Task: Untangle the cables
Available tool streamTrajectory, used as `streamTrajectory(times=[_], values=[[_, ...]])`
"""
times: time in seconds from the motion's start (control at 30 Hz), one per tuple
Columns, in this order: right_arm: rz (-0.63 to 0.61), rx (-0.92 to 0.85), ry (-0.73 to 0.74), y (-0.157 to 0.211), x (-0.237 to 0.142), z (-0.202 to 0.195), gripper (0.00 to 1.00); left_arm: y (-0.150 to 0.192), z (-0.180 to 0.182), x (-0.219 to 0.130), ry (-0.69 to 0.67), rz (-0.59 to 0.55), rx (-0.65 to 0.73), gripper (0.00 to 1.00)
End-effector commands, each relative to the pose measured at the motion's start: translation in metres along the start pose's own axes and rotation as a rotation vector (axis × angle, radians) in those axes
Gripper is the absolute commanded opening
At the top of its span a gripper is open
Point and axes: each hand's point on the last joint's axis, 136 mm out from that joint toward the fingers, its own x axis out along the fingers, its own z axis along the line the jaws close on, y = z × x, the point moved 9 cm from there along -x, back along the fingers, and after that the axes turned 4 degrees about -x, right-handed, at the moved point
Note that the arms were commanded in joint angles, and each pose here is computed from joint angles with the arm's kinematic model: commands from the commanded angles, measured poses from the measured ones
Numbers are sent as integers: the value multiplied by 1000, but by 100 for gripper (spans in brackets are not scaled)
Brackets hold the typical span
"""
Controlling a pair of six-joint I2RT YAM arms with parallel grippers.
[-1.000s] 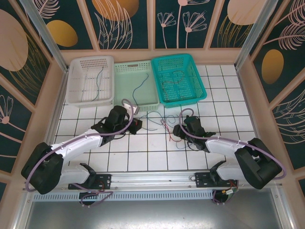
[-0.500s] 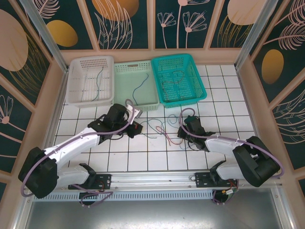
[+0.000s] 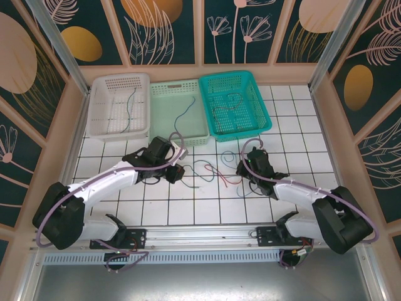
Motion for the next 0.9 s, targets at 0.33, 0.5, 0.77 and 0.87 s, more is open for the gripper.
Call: streamTrajectory(times=[0.33,0.5,0.77,0.87], values=[[-26,39,-143,-20,18,26,0,-4,-39,17,242,103,151,0],[-57,24,-84,-27,21,23,0,-1,-44,22,240,143,167,0],[-34,60,-145,-35,27,21,0,-1,-52,7,289,100,198,0],[-13,68,-143,-34,32,20,0,-2,-53,4,290,94,207,0]])
